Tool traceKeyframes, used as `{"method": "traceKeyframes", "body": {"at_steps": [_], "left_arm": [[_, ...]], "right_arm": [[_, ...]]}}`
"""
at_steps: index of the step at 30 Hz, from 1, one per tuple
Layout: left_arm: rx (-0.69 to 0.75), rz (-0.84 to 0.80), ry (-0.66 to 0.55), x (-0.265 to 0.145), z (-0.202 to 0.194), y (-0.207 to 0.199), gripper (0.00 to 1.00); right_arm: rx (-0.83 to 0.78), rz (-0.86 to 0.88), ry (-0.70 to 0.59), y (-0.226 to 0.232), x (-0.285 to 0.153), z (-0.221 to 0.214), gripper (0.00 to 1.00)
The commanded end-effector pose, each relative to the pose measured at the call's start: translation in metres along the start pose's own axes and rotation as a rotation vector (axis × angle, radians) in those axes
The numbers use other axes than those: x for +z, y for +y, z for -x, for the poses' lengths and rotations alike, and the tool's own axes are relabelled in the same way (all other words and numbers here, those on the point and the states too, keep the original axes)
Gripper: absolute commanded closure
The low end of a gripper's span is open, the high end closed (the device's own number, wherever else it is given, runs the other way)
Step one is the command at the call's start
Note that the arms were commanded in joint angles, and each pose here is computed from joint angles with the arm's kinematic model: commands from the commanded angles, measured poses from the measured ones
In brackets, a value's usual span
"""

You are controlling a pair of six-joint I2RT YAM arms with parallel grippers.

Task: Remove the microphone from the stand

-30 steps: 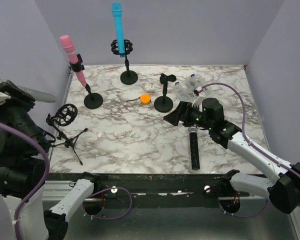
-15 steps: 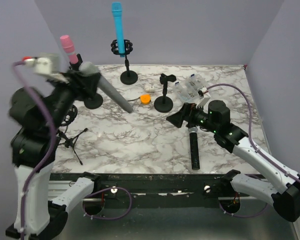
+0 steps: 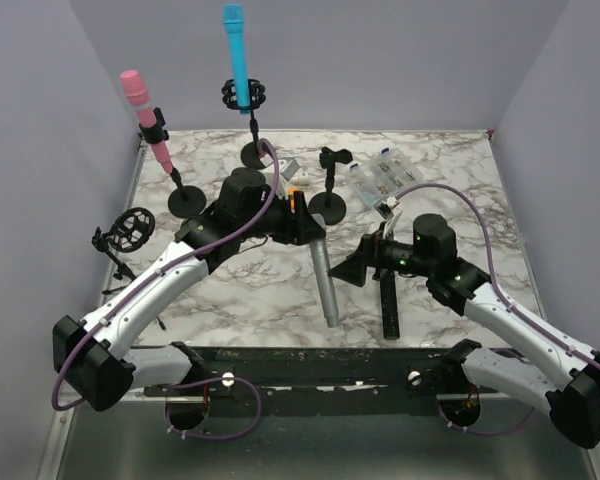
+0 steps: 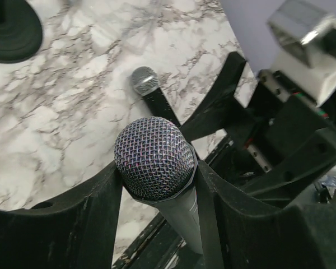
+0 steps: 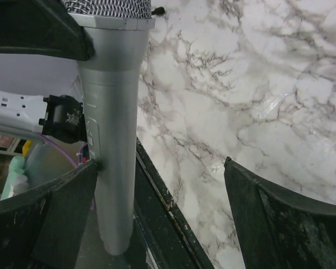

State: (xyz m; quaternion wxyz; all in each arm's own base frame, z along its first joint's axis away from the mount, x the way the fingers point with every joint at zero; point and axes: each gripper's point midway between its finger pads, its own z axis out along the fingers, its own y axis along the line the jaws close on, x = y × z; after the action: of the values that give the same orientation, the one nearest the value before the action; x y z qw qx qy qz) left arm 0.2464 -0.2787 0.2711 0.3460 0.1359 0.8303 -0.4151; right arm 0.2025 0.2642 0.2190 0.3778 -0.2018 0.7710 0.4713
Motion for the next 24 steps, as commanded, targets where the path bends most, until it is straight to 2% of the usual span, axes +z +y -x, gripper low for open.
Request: {"method": "traceKeyframes", "body": {"at_steps": [1,3,6,8,9,13,16,20,24], "left_arm": [[-0.057,-0.109,-0.014,0.029,-0.005,-0.024,1.00],[-0.062,-0.066,0.000,0.041,-0.011,-0.018,1.00],[-0.090,0.072,0.049,0.061,-0.023,0.007,1.00],[-0.124,0.132,0.101,0.077,-0.035,0.019,1.00],[-0.140,0.142,0.128,0.087,-0.044,0.021,1.00],[-0.167,0.169,0.216,0.127,-0.072,0.024,1.00],[-0.172,0.214,0.255,0.151,-0.088,0.035,1.00],[-0.203,0.247,0.285,0.176,-0.100,0.049,1.00],[-0.217,0.269,0.300,0.193,-0.104,0.054,1.00]], "right_arm": [[0.082,0.095,0.025,0.009,0.007,-0.019,0.08],[0.116,0.038,0.041,-0.002,0.008,-0.026,0.13],[0.188,-0.359,-0.020,-0.057,-0.013,-0.018,0.11],[0.219,-0.557,-0.111,-0.076,-0.041,-0.002,0.07],[0.217,-0.600,-0.172,-0.076,-0.055,0.009,0.05],[0.198,-0.605,-0.365,-0.057,-0.095,0.042,0.03],[0.194,-0.568,-0.463,-0.040,-0.118,0.055,0.03],[0.191,-0.583,-0.512,-0.035,-0.137,0.059,0.03],[0.191,-0.596,-0.500,-0.036,-0.140,0.055,0.03]]}}
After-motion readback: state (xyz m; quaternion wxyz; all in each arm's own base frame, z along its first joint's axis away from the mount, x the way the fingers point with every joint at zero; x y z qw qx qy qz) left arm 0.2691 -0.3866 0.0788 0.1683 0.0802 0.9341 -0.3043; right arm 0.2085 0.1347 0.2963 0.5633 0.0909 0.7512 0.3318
